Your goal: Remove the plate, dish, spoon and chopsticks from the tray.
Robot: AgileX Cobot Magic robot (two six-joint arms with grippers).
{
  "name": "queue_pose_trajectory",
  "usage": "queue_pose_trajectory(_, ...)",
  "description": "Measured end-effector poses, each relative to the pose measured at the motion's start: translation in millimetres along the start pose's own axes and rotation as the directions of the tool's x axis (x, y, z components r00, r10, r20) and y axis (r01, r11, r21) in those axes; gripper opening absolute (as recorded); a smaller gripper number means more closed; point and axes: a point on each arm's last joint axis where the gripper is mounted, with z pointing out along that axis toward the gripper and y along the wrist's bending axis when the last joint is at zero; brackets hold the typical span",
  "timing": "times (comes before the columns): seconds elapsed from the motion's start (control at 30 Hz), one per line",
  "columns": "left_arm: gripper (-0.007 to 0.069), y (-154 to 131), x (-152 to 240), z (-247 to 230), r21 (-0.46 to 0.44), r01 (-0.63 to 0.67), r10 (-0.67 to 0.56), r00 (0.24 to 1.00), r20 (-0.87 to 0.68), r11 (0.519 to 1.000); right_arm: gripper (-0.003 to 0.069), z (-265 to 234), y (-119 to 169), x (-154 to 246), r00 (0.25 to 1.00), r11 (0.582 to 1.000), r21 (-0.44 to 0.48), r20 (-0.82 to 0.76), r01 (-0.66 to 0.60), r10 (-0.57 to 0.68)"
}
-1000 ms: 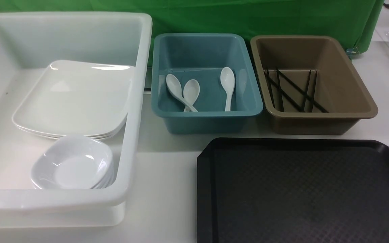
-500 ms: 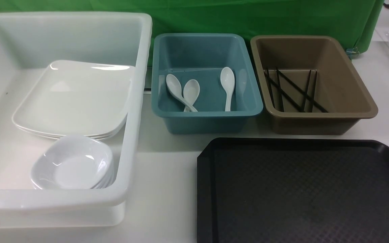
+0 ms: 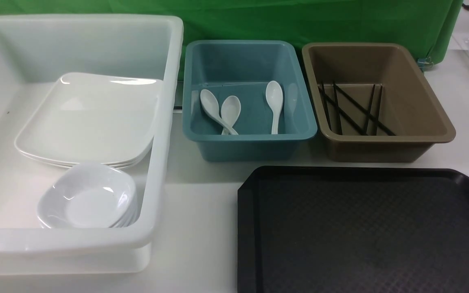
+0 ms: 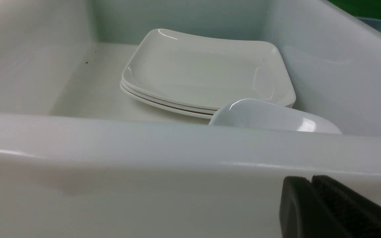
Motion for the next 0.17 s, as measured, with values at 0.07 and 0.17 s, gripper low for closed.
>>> queue_pose_trajectory(0.07,0.0017,0.0,0.0,0.0,0.000,0.000,0.000,1.000,0.000,1.000,0.0235,0.0,0.0,0.0,1.000,1.000,0.000,0.000,0.000,0.000)
queue_pose_trajectory(0.17,0.0017,0.0,0.0,0.0,0.000,-0.001,0.001,1.000,0.000,1.000,0.0237,0.0,0.0,0.0,1.000,1.000,0.000,0.000,0.000,0.000)
